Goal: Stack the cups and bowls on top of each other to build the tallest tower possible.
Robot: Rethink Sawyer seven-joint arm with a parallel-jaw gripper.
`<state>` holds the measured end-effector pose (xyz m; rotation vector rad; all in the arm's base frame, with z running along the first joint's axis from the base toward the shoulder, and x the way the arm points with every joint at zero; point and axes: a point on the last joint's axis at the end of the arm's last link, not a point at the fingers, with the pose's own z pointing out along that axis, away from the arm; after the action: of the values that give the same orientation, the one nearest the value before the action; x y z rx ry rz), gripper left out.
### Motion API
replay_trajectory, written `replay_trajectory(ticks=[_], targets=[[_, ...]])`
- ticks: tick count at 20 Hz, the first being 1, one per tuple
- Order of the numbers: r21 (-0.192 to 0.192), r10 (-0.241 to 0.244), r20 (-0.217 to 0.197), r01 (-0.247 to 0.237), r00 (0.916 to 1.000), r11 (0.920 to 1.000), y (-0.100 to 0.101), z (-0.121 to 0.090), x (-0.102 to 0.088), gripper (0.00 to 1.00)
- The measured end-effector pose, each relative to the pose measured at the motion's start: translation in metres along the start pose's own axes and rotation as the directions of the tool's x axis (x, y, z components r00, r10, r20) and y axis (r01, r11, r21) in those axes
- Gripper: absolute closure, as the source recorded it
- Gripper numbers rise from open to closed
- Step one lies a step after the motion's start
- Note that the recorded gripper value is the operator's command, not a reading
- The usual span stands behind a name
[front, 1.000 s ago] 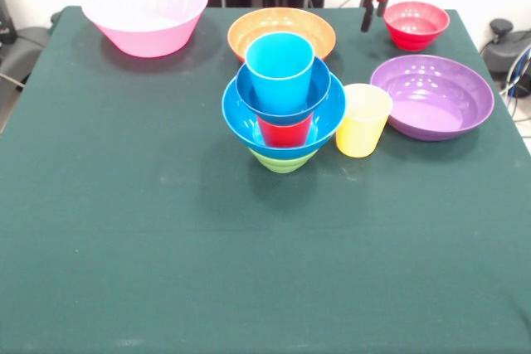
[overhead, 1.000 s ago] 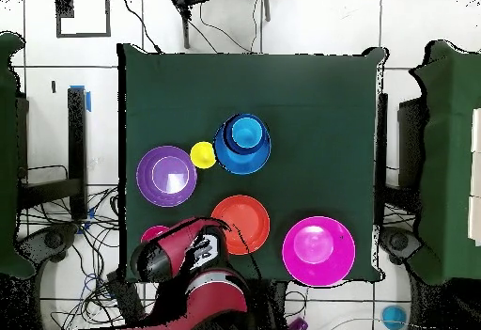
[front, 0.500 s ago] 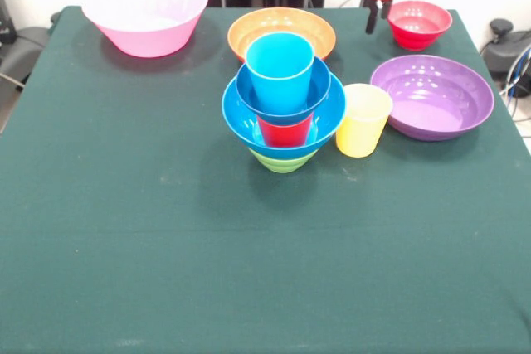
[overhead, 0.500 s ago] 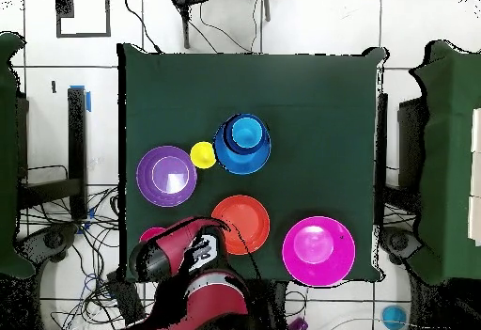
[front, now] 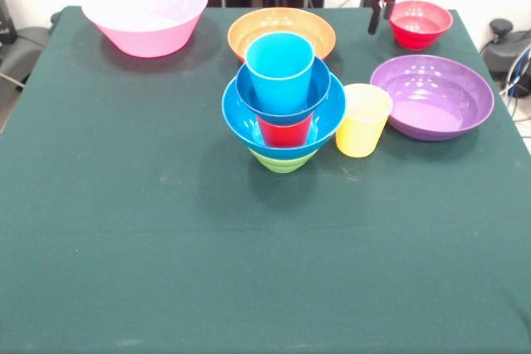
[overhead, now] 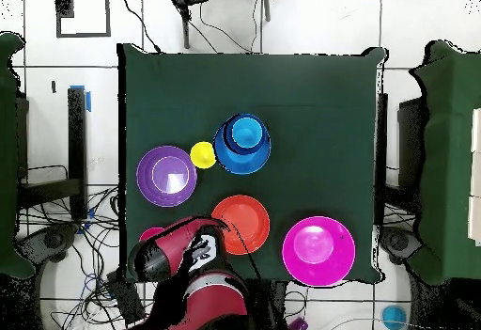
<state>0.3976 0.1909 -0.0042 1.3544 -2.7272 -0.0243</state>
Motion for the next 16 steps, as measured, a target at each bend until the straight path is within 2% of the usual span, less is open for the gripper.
replay_trajectory(ticks=[9, 16], targets=[[0.022, -0.004, 0.019, 0.003, 0.9998, 0.9998, -0.002, -0.012, -0.008, 0.0], [0.043, 0.018, 0.052, -0.02, 0.9985, 0.9989, -0.006, -0.032, -0.017, 0.0]])
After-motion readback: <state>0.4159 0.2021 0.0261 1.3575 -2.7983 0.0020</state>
